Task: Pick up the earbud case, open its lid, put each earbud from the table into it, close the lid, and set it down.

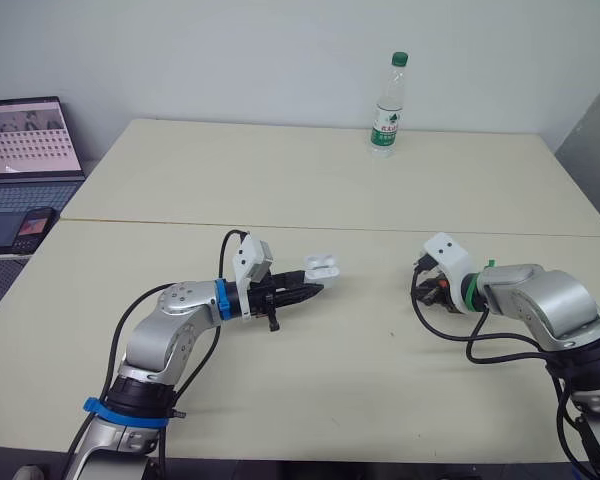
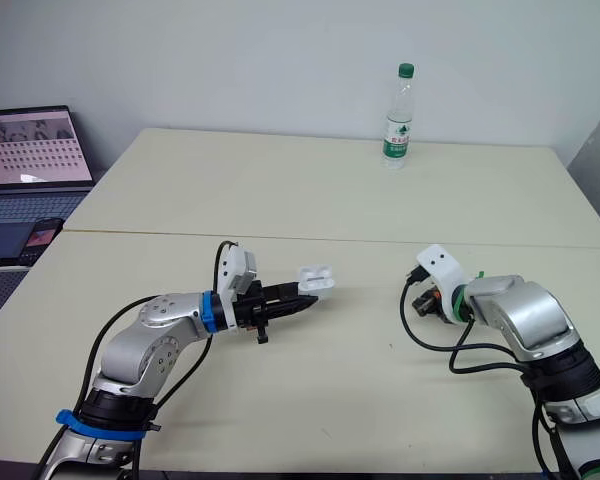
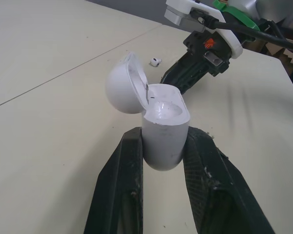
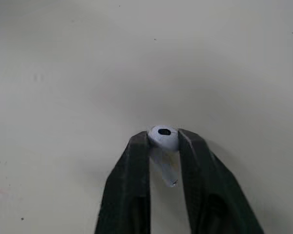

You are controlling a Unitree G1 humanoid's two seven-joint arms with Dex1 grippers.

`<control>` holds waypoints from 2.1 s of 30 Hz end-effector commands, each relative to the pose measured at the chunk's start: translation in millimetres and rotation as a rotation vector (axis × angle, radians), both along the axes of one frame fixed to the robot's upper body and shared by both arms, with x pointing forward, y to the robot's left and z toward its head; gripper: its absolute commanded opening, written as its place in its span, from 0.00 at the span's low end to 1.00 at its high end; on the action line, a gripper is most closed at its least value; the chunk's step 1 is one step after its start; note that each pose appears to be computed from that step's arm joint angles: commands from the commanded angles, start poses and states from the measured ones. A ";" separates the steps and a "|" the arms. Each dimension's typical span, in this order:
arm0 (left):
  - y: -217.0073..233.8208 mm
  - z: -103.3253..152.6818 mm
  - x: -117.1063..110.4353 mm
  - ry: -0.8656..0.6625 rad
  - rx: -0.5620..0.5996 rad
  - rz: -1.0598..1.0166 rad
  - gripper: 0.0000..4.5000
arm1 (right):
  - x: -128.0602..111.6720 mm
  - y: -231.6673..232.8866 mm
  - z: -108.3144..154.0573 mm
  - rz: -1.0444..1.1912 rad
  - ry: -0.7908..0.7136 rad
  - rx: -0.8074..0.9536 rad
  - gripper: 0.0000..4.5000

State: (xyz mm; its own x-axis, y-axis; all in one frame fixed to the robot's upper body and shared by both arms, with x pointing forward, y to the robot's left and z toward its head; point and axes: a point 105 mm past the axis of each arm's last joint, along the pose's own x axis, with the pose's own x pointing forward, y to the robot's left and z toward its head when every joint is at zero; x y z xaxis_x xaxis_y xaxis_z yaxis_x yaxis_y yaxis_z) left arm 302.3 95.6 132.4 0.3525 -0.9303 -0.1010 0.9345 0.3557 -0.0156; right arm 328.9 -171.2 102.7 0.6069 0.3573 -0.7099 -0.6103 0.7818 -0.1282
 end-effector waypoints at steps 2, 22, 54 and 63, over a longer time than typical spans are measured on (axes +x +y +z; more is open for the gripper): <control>-1.6 13.8 -4.2 -0.054 -0.013 -0.021 0.17 | -2.9 -7.7 12.3 0.038 -0.056 -0.015 0.09; 0.6 15.6 -14.6 -0.054 0.019 -0.036 0.17 | -94.1 -77.7 -5.0 0.727 0.134 -0.298 0.09; 1.7 2.7 -16.7 -0.046 0.027 -0.025 0.17 | -101.4 -60.7 -1.6 0.380 0.323 -0.463 0.54; 3.3 1.8 -15.9 -0.046 0.032 -0.023 0.17 | -96.7 -55.1 -6.8 0.347 0.329 -0.456 0.54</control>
State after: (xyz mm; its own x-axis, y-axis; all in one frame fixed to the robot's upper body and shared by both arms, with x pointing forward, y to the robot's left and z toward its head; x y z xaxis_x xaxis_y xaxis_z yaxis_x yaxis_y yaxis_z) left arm 287.2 100.0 127.1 0.3432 -0.9297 -0.1338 0.9383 0.3456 0.0052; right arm 230.9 -226.6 93.4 0.2242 0.1205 -0.9671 -0.8823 0.4465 -0.1489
